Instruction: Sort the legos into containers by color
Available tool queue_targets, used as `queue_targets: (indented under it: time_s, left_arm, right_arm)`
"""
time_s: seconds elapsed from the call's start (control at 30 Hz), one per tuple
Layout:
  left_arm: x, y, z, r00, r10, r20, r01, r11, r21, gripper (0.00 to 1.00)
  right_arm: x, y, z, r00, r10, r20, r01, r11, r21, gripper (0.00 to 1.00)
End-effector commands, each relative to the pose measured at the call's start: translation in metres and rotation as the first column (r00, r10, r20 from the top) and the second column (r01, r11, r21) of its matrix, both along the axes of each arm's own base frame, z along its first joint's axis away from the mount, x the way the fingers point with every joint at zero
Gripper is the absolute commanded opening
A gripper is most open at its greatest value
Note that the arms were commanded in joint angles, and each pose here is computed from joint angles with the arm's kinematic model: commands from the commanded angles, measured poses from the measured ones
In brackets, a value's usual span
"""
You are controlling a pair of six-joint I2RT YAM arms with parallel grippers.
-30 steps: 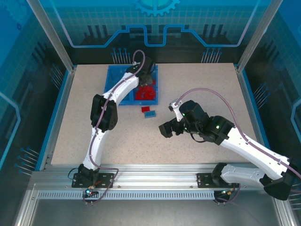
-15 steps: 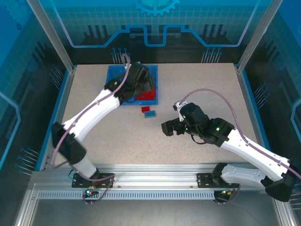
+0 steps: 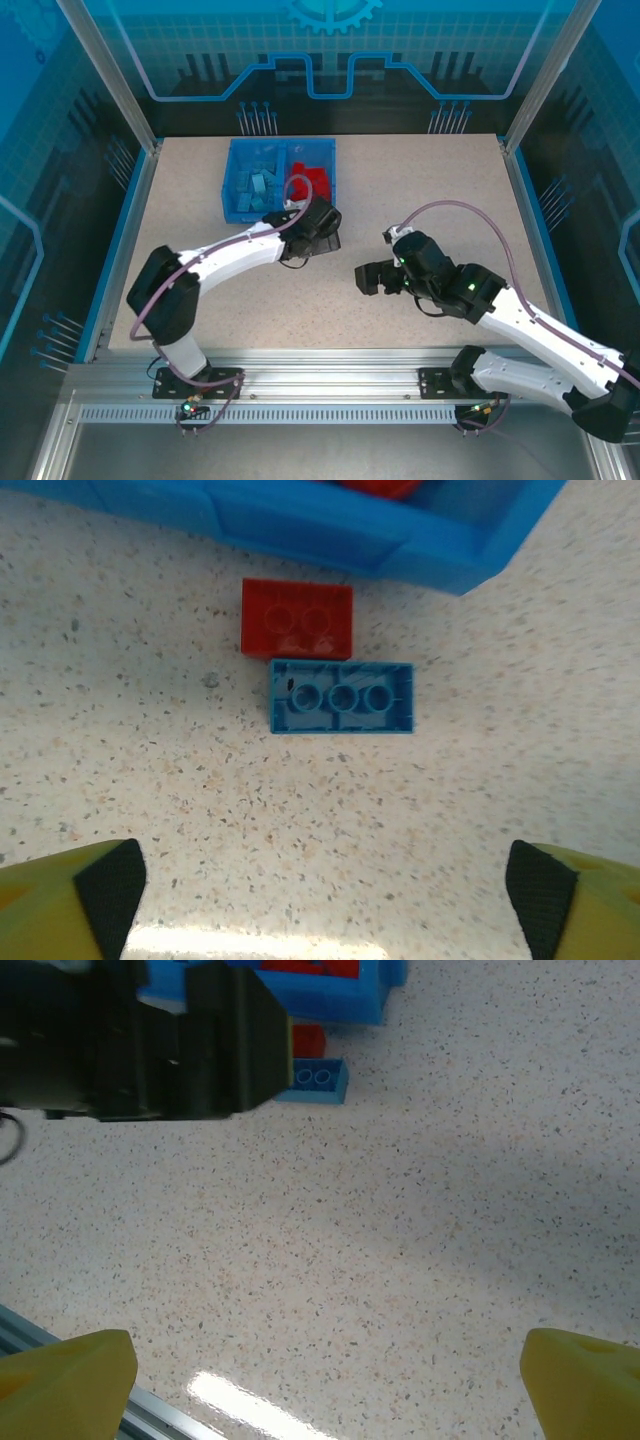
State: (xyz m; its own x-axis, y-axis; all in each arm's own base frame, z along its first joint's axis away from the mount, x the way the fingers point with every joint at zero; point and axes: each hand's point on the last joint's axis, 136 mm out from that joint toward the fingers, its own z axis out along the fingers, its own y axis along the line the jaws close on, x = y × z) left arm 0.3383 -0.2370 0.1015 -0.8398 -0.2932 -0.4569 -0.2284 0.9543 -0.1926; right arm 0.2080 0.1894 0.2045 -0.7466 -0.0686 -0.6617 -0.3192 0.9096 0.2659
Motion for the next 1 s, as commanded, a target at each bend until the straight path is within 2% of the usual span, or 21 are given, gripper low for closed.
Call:
queue_targets:
  time_s: [0.0, 0.03, 0.37, 0.77, 0.97]
  left_arm:
    - [0.017, -0.007, -0.01, 1.0, 0.004, 0.024, -0.005, 0.999, 0.042, 0.99]
    - [0.02, -0.006, -0.016, 1.0, 0.007, 0.015, -0.008, 0.998, 0.067, 0.99]
    - [0.057, -0.005, -0.053, 0.999, 0.011, -0.033, -0.006, 0.989, 0.147, 0.97]
    - [0.057, -0.002, -0.09, 0.993, 0.016, -0.114, 0.001, 0.99, 0.143, 0.72]
    - [0.051, 0.0, -0.083, 0.993, 0.019, -0.118, -0.002, 0.99, 0.14, 0.56]
  right_arm:
    - [-0.002, -0.007, 0.002, 1.0, -0.031, -0.004, 0.031, 0.999, 0.026, 1.0]
    - [-0.004, -0.01, -0.008, 0.999, -0.03, -0.02, 0.031, 0.999, 0.014, 1.0]
    - [-0.002, -0.018, -0.008, 0.999, -0.043, -0.018, 0.044, 0.998, 0.037, 1.0]
    - [0.0, -0.019, -0.01, 0.999, -0.046, -0.029, 0.047, 0.998, 0.048, 1.0]
    - [0.0, -0.018, -0.009, 0.998, -0.05, -0.033, 0.051, 0.997, 0.053, 1.0]
